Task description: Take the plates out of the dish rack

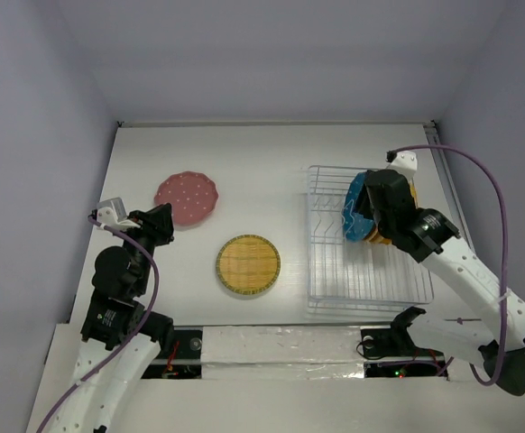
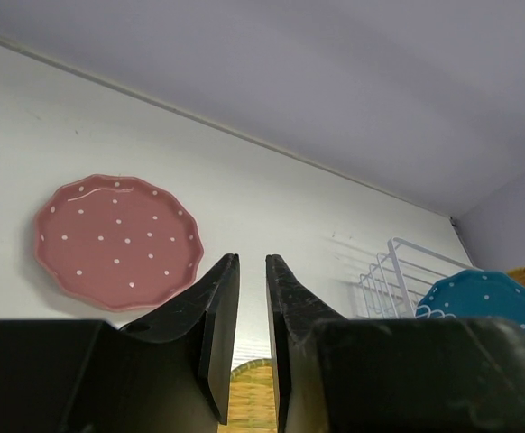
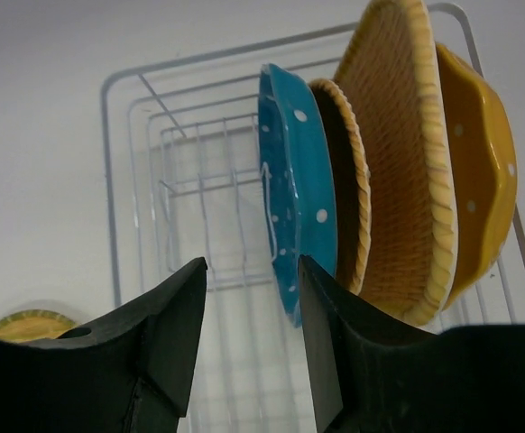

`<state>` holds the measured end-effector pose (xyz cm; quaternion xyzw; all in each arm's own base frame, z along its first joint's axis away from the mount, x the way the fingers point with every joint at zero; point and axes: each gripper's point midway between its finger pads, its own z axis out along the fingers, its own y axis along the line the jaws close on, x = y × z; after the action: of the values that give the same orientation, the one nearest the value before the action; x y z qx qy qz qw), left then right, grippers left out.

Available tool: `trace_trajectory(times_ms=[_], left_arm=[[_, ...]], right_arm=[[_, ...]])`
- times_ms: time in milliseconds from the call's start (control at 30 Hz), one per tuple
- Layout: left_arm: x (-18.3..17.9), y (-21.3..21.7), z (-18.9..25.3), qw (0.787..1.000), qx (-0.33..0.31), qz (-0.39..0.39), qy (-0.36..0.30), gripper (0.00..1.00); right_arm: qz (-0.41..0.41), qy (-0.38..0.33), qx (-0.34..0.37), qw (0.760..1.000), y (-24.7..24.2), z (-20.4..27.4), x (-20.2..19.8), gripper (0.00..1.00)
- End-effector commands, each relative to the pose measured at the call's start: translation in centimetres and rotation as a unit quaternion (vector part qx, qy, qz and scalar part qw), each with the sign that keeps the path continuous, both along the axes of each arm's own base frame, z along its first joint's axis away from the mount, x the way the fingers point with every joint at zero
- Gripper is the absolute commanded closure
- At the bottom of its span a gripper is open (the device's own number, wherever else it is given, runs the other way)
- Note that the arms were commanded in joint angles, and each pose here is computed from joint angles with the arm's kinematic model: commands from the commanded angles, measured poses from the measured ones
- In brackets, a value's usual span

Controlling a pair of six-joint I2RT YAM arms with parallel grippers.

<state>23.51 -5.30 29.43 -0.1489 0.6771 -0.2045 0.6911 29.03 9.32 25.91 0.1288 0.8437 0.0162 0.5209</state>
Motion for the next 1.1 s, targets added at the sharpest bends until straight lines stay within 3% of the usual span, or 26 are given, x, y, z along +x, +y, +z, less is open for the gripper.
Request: trace_trajectory(times_ms=[0,200,600,733,767,867,1067], left_arm=[[0.3,-0.2,0.3,1.000,-0.002,-0.003,-0.007,0.84],[0.3,-0.2,0.3,1.000,-0.002,-0.003,-0.007,0.84],[0.1,-0.2,0.6,1.000,-0.004,-0.003,-0.013,0.84],[0.1,-0.2,0.6,1.000,-0.004,-0.003,-0.015,0.84],[0.1,-0.2,0.7,1.000,-0.005,-0.003,-0.015,0.84],[0.0,-0.2,0.7,1.000,-0.006,-0.003,-0.016,0.84],[-0.1,-0.3,0.9,1.000,-0.007,-0.008,-0.019,0.84]], right_arm=[[-0.037,0.024,-0.036,0.998,-1.9,-1.8,-0.9,0.50],[-0.054,0.044,-0.042,0.997,-2.7,-3.6,-0.6,0.50],[-0.084,0.089,-0.104,0.987,-3.4,-6.3,4.4,0.56],[-0.098,0.089,-0.128,0.983,-4.0,-5.0,4.8,0.73],[-0.103,0.083,-0.131,0.982,-4.3,-4.3,4.8,0.83],[-0.103,0.071,-0.141,0.982,-4.6,-2.1,5.0,1.00],[-0.102,0.038,-0.142,0.984,-4.8,3.1,5.2,1.00]])
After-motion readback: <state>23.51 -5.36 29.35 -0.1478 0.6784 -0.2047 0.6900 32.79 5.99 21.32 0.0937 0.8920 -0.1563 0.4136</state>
